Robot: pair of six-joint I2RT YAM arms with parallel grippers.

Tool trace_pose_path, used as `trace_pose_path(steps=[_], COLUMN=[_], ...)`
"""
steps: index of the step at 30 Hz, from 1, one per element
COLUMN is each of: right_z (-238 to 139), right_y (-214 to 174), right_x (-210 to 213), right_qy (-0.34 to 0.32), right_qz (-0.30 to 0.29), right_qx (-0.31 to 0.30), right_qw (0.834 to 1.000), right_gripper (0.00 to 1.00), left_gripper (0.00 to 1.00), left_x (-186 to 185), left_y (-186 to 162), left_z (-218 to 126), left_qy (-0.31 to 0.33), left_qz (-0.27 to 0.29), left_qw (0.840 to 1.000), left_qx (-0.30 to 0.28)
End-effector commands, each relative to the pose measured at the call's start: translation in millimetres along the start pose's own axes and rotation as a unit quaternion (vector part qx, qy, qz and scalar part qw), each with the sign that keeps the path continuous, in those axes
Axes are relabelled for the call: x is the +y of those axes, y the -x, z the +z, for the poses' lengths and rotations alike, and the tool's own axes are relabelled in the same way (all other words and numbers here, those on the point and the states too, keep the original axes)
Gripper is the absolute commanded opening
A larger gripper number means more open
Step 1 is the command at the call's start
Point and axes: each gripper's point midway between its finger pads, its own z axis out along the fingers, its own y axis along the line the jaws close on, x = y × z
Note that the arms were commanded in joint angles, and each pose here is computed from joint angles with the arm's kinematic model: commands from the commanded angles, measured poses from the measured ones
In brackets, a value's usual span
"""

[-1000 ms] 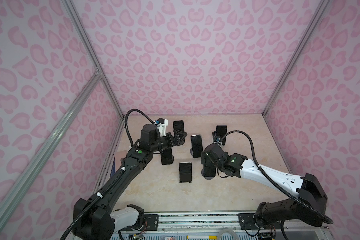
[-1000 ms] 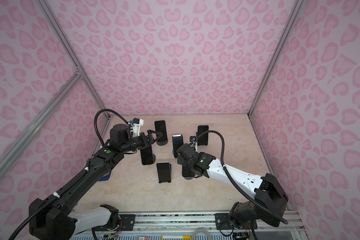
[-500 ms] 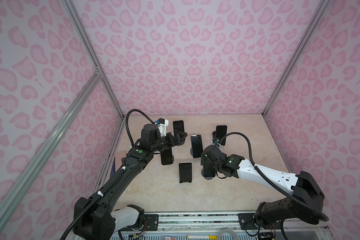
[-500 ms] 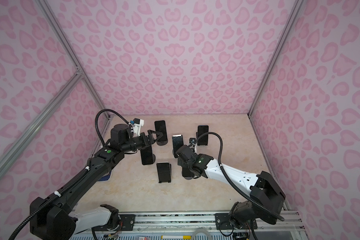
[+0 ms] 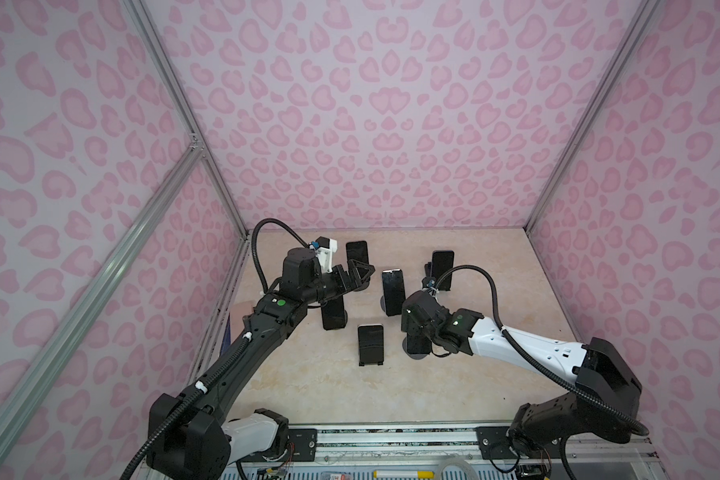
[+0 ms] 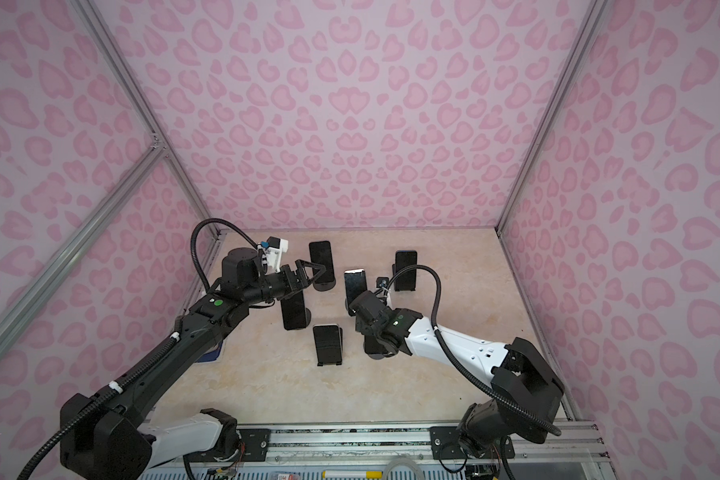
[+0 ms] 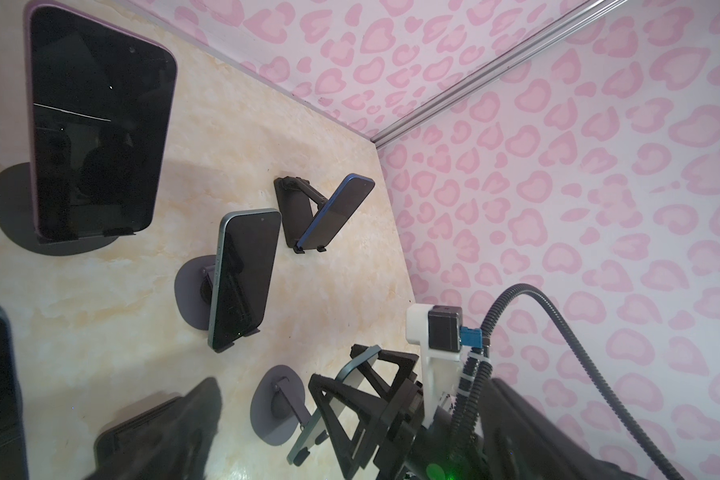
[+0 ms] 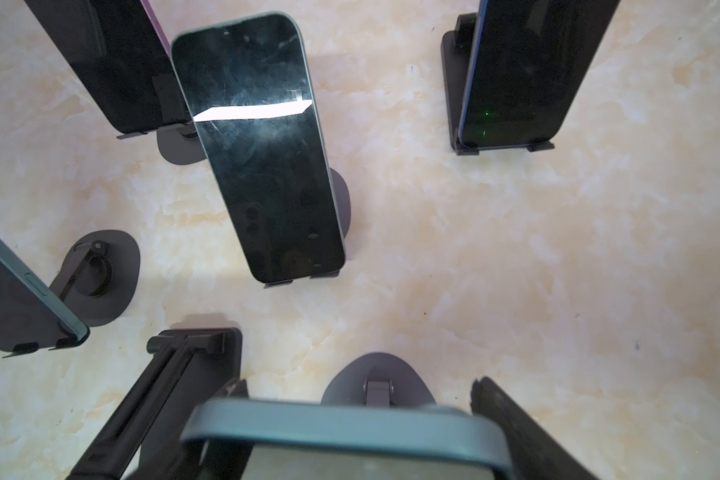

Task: Remove the phone from the phone stand
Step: 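Close the right gripper on the top edge of the phone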

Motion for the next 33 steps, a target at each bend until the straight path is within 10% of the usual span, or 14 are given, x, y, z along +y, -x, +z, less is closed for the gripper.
trace_pose_path(steps=[1,33], right_z=[2.0,-20.5], right_y=[0.5,10.5], right_x=[-4.9,2.5], right_qy=[-0.015,0.033], right_qz=[-0.005,-0.011], right_qx=[-0.006,-0.024], right_qw=[1.000,0.999], right_gripper=[0.84,0.70], left_gripper=[1.00,1.00], left_x=[-6.1,-6.5], left_y=[4.0,3.4], left_z=[0.4,2.6], left_qy=[-0.013,-0.017], left_qz=[0.007,0.008], left_qw=[1.000,1.000], left_qx=[-0.005,-0.001])
